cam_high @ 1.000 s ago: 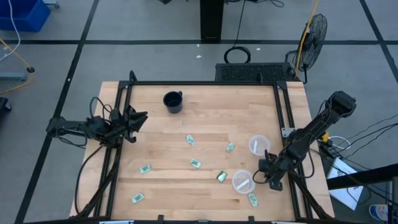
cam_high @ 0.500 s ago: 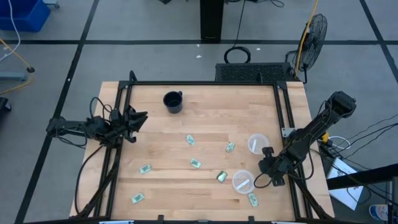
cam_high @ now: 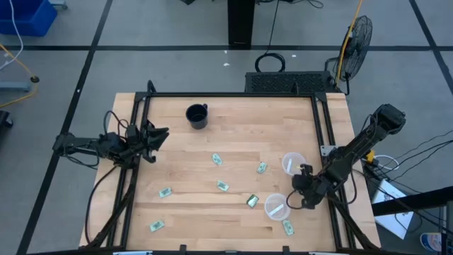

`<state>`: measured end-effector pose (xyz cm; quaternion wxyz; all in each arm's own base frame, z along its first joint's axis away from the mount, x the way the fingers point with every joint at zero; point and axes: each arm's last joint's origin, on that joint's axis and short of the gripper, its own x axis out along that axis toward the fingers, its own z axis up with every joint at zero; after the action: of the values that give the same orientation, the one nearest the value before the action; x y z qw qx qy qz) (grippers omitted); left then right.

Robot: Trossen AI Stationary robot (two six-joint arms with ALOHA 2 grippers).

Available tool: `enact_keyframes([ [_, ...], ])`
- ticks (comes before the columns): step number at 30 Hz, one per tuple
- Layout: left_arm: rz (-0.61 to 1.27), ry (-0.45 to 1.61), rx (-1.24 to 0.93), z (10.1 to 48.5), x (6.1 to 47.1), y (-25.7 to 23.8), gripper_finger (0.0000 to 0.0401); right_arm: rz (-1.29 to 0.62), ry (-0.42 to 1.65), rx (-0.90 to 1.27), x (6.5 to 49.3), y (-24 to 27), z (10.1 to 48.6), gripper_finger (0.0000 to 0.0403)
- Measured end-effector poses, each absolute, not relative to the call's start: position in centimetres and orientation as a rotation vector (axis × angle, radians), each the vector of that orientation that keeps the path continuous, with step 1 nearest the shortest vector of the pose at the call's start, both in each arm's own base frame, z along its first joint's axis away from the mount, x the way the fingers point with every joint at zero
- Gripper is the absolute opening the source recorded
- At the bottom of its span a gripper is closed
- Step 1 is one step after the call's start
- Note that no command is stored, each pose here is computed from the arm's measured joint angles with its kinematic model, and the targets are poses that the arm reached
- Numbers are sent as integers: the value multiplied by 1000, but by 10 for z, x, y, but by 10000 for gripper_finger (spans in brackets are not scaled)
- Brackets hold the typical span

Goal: Pick and place items into bin
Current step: Put the white stevia packet into the top bin

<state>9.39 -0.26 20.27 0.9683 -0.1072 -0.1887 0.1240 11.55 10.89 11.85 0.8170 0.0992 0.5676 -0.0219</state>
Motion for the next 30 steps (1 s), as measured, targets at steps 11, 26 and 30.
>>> enact_keyframes([
  [11, 250, -367, -215, 201, 94, -3, 108, 233, 680, 516, 152, 141, 156, 1],
  [26, 265, -407, -228, 205, 93, -2, 108, -312, 629, -85, 155, 83, 149, 1],
  [30, 264, -404, -231, 205, 93, -2, 108, -416, 685, -81, 159, 65, 146, 0],
])
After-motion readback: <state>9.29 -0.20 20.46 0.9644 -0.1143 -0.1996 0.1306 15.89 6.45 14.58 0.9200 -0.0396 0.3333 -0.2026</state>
